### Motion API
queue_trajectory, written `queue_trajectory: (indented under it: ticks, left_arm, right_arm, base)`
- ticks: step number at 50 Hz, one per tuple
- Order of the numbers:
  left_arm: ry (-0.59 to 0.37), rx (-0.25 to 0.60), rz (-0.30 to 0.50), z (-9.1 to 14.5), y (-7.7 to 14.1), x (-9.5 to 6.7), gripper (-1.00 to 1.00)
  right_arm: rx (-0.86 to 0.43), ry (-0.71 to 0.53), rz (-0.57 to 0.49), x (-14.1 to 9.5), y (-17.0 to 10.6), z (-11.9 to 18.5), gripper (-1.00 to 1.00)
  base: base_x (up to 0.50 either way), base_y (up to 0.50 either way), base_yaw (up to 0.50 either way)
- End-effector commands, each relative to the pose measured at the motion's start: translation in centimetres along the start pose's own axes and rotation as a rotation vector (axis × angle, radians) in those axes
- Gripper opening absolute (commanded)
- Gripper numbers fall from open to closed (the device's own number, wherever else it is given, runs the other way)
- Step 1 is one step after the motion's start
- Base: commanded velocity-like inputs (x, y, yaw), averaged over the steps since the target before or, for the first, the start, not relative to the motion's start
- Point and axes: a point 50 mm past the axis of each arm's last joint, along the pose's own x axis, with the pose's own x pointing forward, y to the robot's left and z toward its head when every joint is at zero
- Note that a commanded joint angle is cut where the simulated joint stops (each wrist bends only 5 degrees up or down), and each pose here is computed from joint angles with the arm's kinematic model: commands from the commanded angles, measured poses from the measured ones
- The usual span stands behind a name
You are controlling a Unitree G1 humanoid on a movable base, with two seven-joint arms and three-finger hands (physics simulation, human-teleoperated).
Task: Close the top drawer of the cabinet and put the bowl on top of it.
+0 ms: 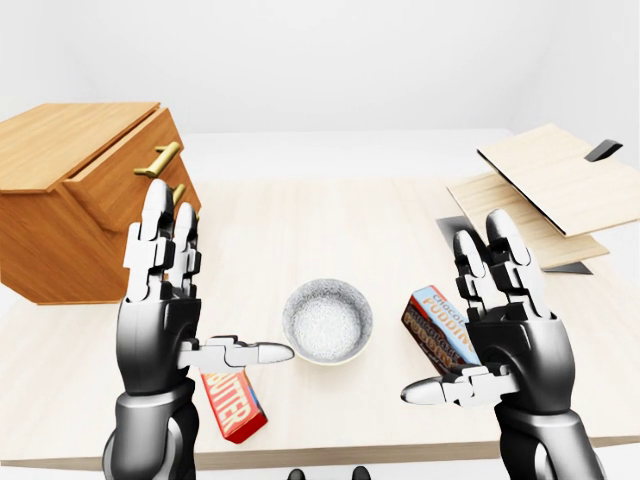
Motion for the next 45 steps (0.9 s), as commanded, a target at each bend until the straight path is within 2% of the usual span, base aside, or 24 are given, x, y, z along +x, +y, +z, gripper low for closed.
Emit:
queue_trajectory:
  ticks: [1, 21, 45]
  left_arm:
    - [0.006, 0.0, -0.001, -0.12, -0.01, -0.04, 1.0]
    - [0.018, 0.001, -0.006, -0.37, -0.16, -0.04, 1.0]
    - [0.023, 0.003, -0.012, -0.46, -0.22, -0.07, 1.0]
  right_arm:
    - [0.004, 0.007, -0.004, -0.08, -0.07, -0.11, 1.0]
    - [-0.006, 0.0, -0.028, -0.1, -0.43, 0.02, 1.0]
    - [-0.001, -0.001, -0.025, -0.23, -0.38, 0.15, 1.0]
  base:
    - [0.0, 0.0, 0.0]
    - [0.0, 0.0, 0.0]
    - [0.0, 0.32, 0.0]
